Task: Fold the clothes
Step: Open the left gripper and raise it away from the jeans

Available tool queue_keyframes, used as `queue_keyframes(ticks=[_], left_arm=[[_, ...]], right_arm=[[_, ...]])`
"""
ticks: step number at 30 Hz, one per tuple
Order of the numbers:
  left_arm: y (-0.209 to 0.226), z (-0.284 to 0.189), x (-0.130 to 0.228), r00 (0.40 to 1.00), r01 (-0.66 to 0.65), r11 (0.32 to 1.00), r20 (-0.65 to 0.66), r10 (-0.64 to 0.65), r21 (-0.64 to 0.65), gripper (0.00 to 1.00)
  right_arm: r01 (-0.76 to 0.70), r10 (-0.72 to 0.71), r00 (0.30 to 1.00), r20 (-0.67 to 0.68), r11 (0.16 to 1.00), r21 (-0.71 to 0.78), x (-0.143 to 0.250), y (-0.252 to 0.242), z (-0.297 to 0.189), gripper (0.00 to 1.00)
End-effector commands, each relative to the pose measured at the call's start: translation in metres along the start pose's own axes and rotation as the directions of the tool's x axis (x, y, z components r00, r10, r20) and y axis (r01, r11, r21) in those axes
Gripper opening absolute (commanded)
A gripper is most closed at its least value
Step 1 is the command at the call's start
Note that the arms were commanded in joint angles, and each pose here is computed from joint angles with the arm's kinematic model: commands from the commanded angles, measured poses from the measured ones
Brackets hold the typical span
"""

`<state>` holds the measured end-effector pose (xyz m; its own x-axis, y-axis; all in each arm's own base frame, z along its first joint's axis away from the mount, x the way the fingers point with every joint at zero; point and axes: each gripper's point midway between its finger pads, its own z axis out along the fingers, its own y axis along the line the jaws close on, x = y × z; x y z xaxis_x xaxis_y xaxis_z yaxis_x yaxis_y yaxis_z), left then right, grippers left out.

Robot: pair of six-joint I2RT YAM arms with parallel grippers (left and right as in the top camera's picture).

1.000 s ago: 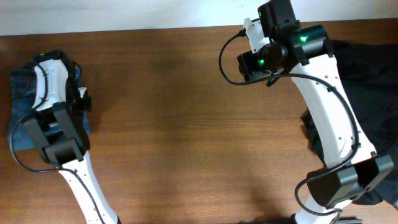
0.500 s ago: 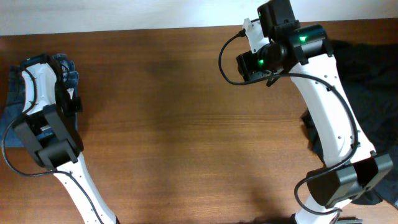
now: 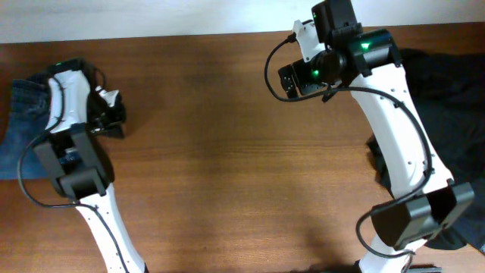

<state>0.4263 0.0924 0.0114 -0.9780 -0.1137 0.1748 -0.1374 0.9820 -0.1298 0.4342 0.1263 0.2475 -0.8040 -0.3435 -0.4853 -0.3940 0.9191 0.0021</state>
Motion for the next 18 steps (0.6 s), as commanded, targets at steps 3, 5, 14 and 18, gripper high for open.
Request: queue_keyframes(ticks=[3, 5, 14, 18], left_arm=[[-0.074, -0.047, -0.018, 0.969, -0.177, 0.984, 0.177, 0.175, 0.0, 0.04], [-0.112, -0.054, -0.028, 0.936, -0.261, 0.965, 0.24, 0.258, -0.019, 0.17], [-0.187, -0.048, -0.037, 0.858, -0.409, 0.908, 0.302, 0.416, -0.091, 1.0], [-0.195, -0.058, -0.031, 0.85, -0.423, 0.902, 0.303, 0.43, -0.092, 1.0]], right_arm=[[-0.012, 0.012, 0.999, -0.036, 1.0, 0.01, -0.001, -0.011, 0.033, 0.99], [-0.011, 0.012, 0.999, -0.031, 1.0, 0.011, -0.003, -0.012, 0.039, 0.99], [-0.122, 0.118, 0.989, 0.088, 0.991, 0.046, -0.029, -0.047, 0.044, 0.99], [-0.248, 0.248, 0.969, 0.01, 0.969, 0.021, -0.002, -0.079, 0.05, 0.99]])
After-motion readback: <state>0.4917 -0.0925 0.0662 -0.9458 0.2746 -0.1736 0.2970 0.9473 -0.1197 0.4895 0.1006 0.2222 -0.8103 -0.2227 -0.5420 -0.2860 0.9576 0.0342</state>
